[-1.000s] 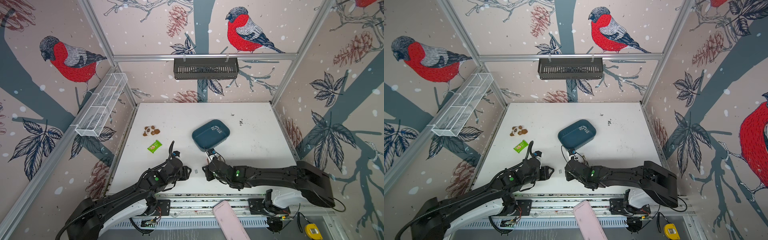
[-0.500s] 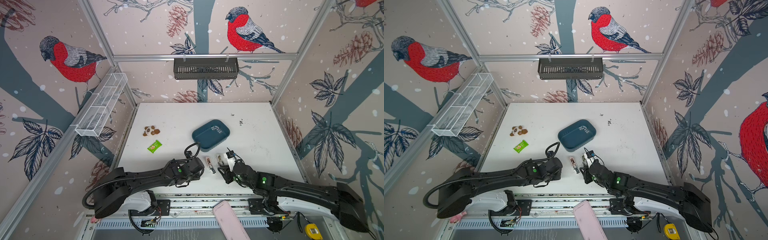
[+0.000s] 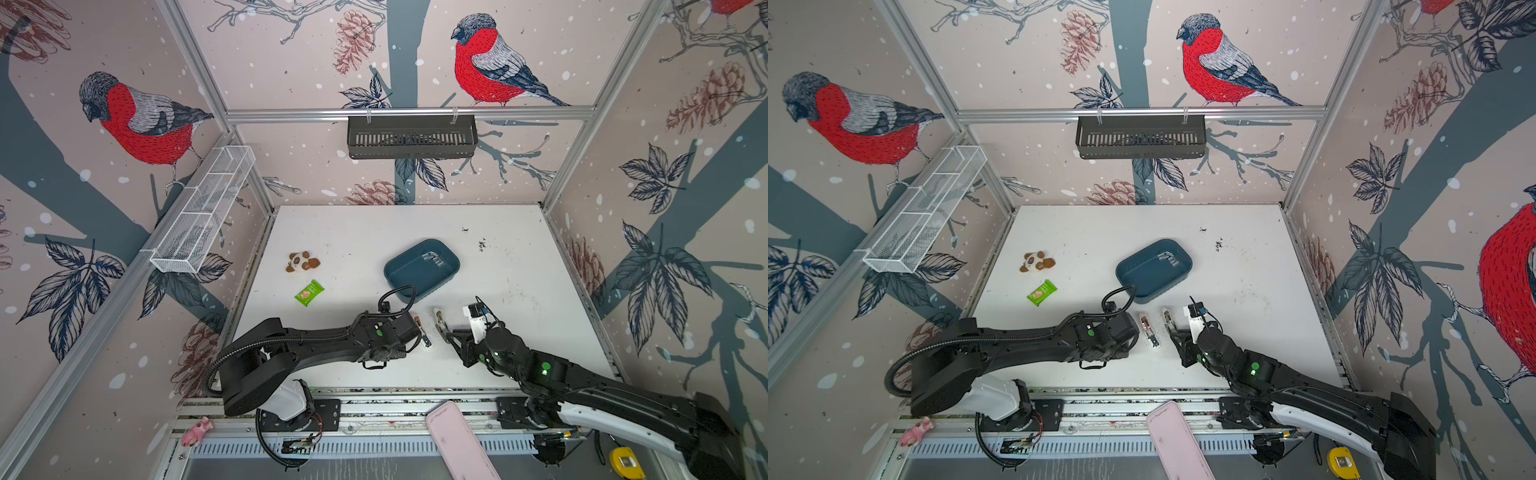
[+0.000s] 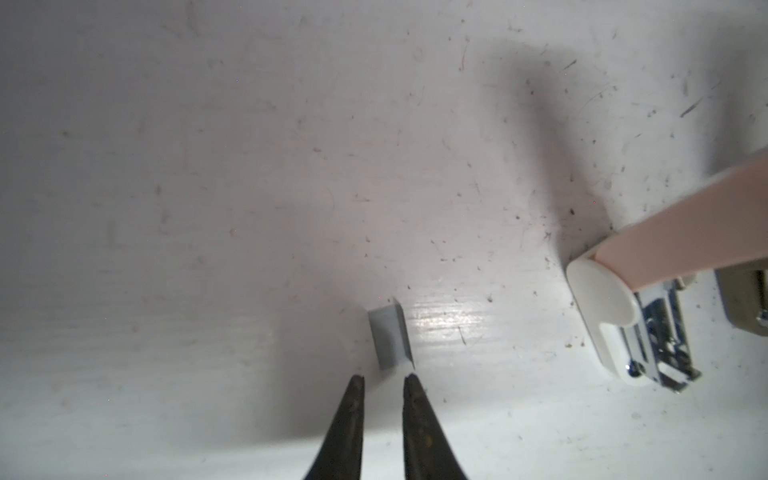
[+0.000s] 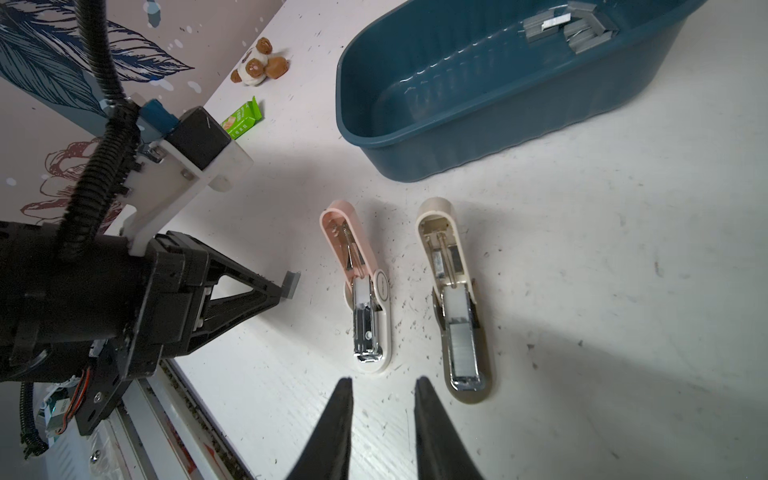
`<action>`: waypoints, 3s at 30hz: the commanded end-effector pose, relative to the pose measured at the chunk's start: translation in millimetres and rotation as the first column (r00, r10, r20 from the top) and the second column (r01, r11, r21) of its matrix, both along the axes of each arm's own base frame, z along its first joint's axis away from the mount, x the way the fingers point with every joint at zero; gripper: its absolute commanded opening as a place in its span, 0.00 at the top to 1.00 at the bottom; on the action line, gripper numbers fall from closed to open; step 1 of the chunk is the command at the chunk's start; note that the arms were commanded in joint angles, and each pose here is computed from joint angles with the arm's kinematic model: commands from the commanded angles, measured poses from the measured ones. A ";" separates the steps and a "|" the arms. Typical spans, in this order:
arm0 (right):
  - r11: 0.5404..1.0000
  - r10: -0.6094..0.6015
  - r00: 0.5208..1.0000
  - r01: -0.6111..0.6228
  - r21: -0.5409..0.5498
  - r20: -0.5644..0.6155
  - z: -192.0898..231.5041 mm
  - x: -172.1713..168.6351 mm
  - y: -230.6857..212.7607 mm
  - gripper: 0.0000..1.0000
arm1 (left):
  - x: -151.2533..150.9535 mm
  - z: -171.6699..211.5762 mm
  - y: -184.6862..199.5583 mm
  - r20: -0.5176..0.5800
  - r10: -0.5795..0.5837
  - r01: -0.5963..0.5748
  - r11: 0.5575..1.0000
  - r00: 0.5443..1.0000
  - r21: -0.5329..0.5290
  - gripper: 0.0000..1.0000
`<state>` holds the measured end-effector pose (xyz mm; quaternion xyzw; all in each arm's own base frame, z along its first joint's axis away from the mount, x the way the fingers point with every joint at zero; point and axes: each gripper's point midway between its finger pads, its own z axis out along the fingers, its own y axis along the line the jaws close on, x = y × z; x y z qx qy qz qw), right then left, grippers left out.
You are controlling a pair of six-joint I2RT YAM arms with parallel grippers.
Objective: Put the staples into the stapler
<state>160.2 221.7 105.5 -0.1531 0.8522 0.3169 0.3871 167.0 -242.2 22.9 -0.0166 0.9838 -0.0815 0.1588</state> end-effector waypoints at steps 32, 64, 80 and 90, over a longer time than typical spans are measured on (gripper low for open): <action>0.999 0.016 1.000 -0.015 0.028 -0.013 -1.8 0.8 0.8 0.76 | 3.7 -8.3 6.7 -0.007 -0.040 0.041 0.998 0.999 0.044 0.97; 0.653 0.169 0.958 -0.285 0.702 0.231 207.5 -1.8 38.1 0.48 | 29.6 291.6 -60.8 0.665 -0.173 0.671 0.384 0.727 -0.634 1.00; 0.580 0.200 0.890 -0.445 0.682 0.411 278.2 -7.5 29.3 0.41 | 3.8 363.7 -73.2 0.762 -0.166 0.779 0.078 0.626 -0.622 1.00; 0.580 0.178 0.894 -0.433 0.690 0.411 287.8 4.5 36.1 0.42 | 5.7 363.4 -72.7 0.769 -0.141 0.781 0.071 0.623 -0.620 1.00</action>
